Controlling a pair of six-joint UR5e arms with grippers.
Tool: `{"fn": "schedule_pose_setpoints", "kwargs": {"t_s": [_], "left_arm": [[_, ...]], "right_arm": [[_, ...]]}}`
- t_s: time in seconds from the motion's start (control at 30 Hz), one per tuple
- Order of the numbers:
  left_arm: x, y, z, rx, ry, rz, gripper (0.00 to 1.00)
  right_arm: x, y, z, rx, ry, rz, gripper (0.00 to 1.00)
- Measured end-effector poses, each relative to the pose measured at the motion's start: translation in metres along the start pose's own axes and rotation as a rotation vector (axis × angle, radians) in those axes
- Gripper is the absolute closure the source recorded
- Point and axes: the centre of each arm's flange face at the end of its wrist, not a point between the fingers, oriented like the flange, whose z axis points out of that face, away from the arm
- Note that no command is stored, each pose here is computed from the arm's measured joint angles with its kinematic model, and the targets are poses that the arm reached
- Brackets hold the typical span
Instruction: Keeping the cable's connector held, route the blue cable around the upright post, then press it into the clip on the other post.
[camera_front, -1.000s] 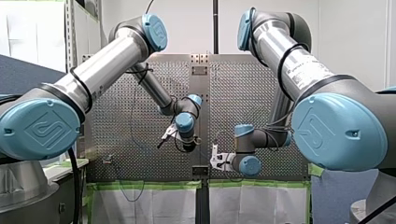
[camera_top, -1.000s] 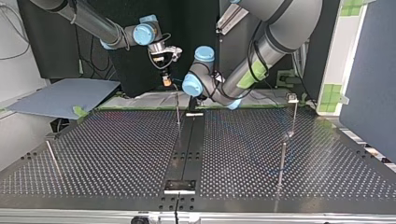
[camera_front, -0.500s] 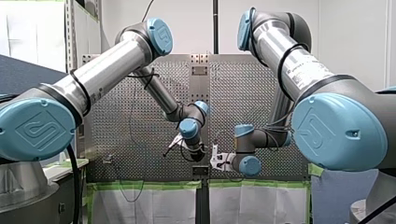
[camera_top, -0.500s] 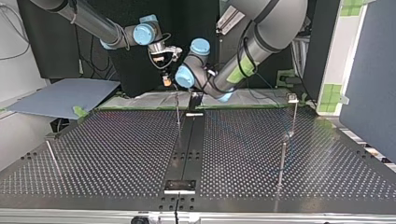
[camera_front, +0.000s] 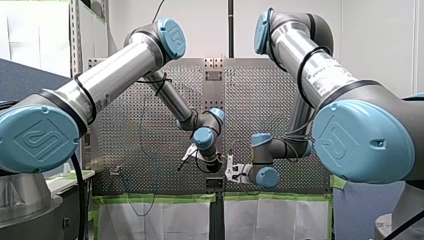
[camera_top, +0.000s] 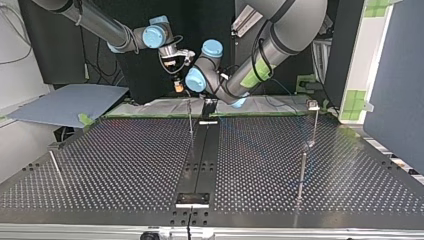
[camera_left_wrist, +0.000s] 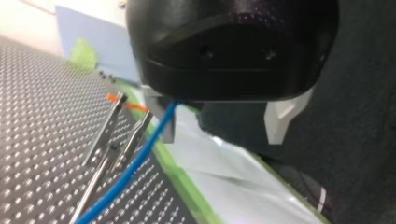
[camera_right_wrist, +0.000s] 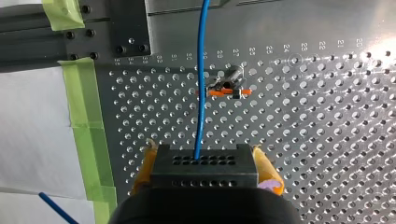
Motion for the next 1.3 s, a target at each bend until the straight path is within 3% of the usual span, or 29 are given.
{"fn": "schedule_pose_setpoints", "kwargs": {"t_s": [0.07, 0.1, 0.13, 0.17, 0.2, 0.27, 0.3, 0.33, 0.8, 1.13, 1.3], "left_arm": [[-0.001, 0.001, 0.001, -0.015, -0.008, -0.018, 0.39], [-0.001, 0.001, 0.001, -0.020, -0.011, -0.025, 0.39], [-0.002, 0.001, 0.001, -0.024, -0.015, -0.032, 0.50], [-0.002, 0.001, 0.001, -0.029, -0.020, -0.040, 0.67], [-0.002, 0.001, 0.002, -0.034, -0.024, -0.044, 0.67], [-0.003, 0.001, 0.002, -0.043, -0.031, -0.052, 0.91], [-0.003, 0.000, 0.002, -0.046, -0.033, -0.054, 0.91], [-0.003, 0.000, 0.002, -0.048, -0.034, -0.055, 1.00], [-0.006, -0.003, 0.004, -0.043, -0.067, -0.107, 1.00], [-0.009, -0.002, 0.007, -0.052, -0.092, -0.136, 1.00], [-0.010, -0.003, 0.008, -0.046, -0.106, -0.156, 1.00]], "right_arm": [[0.000, 0.000, 0.000, 0.000, -0.002, -0.001, 1.00], [0.000, 0.000, 0.000, 0.000, -0.003, -0.002, 1.00], [0.000, 0.000, -0.001, -0.001, -0.004, -0.003, 1.00], [-0.001, 0.000, -0.001, -0.002, -0.005, -0.003, 1.00], [-0.001, 0.000, -0.001, -0.002, -0.007, -0.004, 1.00], [-0.001, 0.000, -0.001, -0.003, -0.009, -0.005, 1.00], [-0.001, 0.000, -0.001, -0.004, -0.010, -0.006, 1.00], [-0.001, 0.000, -0.001, -0.004, -0.011, -0.007, 1.00], [-0.002, 0.005, -0.002, -0.028, -0.018, -0.009, 1.00], [-0.038, 0.020, -0.004, -0.064, -0.061, -0.005, 1.00], [-0.041, 0.023, 0.000, -0.069, -0.062, -0.004, 1.00]]}}
